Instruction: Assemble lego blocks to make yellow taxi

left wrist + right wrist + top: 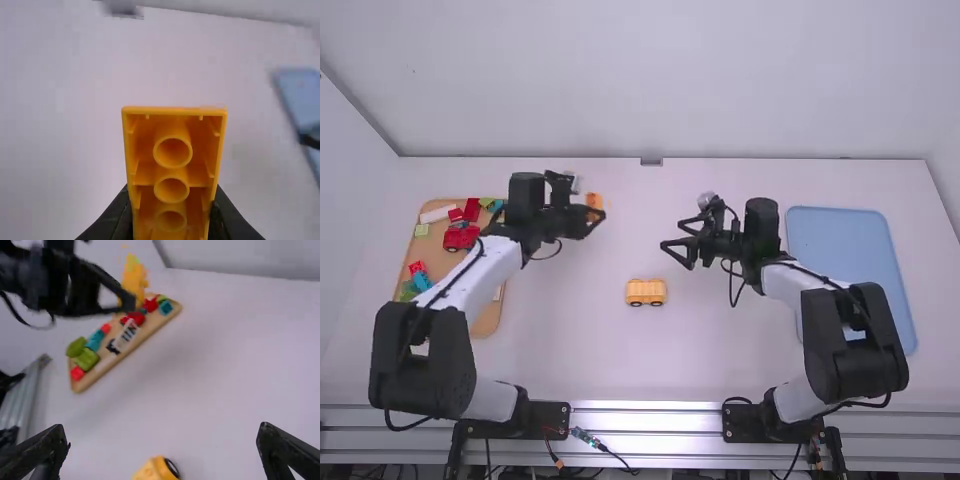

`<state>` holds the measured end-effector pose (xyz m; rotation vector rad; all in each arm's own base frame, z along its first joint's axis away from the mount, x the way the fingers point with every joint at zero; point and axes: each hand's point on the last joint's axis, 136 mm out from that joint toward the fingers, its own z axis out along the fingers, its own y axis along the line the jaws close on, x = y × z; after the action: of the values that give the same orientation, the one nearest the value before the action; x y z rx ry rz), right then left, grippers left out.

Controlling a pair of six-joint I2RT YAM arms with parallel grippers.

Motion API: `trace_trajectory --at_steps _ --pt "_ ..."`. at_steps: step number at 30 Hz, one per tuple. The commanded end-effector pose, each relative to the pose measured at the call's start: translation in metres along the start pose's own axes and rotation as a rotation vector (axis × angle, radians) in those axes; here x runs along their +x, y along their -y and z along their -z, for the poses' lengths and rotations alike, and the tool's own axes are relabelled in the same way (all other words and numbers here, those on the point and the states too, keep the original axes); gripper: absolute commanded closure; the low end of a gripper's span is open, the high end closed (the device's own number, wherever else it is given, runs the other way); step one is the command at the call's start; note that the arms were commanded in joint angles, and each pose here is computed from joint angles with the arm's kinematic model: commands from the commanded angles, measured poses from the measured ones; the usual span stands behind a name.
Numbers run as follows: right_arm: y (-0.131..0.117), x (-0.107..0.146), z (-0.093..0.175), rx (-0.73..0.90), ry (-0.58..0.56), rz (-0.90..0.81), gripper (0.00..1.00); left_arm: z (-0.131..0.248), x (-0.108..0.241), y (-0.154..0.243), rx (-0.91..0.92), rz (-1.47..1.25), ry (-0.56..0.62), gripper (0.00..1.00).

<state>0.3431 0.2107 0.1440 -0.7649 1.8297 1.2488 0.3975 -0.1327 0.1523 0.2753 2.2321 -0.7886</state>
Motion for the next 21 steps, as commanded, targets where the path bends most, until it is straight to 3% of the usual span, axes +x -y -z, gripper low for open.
trace_trajectory --at_steps 1,6,15,21 --pt "-0.034 -0.017 0.004 -0.179 0.012 0.033 0.01 0.001 0.030 0.069 0.376 -0.153 -0.022 0.98" --pt "-0.047 -0.021 0.006 -0.251 0.010 0.034 0.03 0.017 0.046 0.115 0.664 -0.270 0.058 0.98" --pt "-0.080 -0.023 -0.004 -0.386 -0.007 0.094 0.12 0.017 0.061 0.142 0.754 -0.281 0.038 0.98" --pt "-0.089 -0.023 -0.010 -0.410 -0.010 0.123 0.19 0.015 0.066 0.145 0.767 -0.276 0.022 0.98"
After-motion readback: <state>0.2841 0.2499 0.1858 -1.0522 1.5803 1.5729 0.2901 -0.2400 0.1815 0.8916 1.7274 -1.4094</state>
